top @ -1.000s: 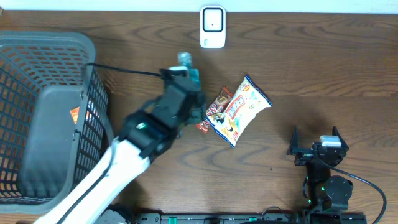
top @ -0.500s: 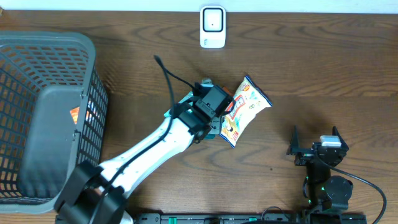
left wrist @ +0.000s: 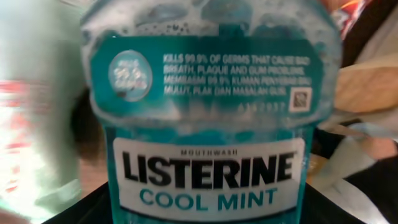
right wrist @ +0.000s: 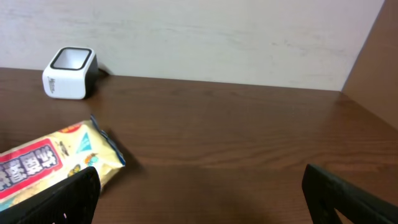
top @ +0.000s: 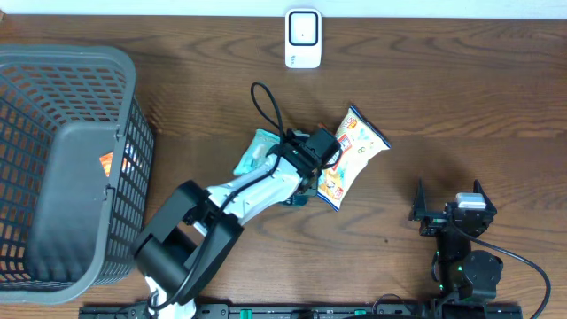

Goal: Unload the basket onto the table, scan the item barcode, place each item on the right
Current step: 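Carry the Listerine bottle to the table beside the snack bag, then release the bottle and retract the left gripper toward the basket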

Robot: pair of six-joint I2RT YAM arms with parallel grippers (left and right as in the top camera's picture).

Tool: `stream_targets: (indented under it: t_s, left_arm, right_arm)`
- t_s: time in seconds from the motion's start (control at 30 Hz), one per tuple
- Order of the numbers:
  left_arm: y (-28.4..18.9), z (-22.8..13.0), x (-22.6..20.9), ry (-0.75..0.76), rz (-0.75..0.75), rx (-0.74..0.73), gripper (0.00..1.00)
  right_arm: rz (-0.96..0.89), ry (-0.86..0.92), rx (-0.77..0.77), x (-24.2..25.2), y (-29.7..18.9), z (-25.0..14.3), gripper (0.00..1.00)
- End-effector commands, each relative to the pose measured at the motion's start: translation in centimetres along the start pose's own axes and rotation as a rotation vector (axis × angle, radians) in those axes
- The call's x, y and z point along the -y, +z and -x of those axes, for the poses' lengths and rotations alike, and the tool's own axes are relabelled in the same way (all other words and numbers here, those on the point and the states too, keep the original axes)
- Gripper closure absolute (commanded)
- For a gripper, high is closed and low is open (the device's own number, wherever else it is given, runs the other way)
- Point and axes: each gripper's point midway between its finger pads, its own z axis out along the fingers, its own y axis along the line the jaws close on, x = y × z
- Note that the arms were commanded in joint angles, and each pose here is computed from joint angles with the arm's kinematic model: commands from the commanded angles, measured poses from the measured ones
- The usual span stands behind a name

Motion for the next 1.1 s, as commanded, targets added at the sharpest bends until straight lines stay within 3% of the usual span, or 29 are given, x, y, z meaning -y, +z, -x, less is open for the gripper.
stream_targets:
  t_s: [0.0, 0.1, 0.27, 0.37, 0.63, 1.07]
  left_arm:
    - [1.2, 0.0, 0.9, -0.011, -0.017, -0.022, 0.39]
    - [1.7, -0.2, 0.8, -0.008, -0.009, -0.03, 0.14]
    - [1.2, 0.1, 0.9, -0.01, -0.016, -0.019, 0.0]
    - [-0.2, 0.7, 0.8, -0.014, -0.025, 0.002, 0.0]
    - [-11.0, 4.3, -3.2, -0.039, 0.05, 0.236, 0.01]
    - [-28.5, 5.5, -13.5, -0.205, -0.004, 0.669, 0.01]
  right_arm:
    - [0.007, -0.01, -0.005, -0.2, 0.0, -0.1, 0.01]
    - [0.007, -0.01, -0.005, -0.2, 0.0, -0.1, 0.01]
    - [0.007, -0.01, -0.005, -0.2, 0.0, -0.1, 0.01]
    - [0.007, -0.01, -0.005, -0.2, 0.0, -0.1, 0.01]
    - [0.007, -0.01, -0.005, -0.2, 0.0, -0.1, 0.01]
    - [0.007, -0.01, -0.005, -0.2, 0.0, -0.1, 0.01]
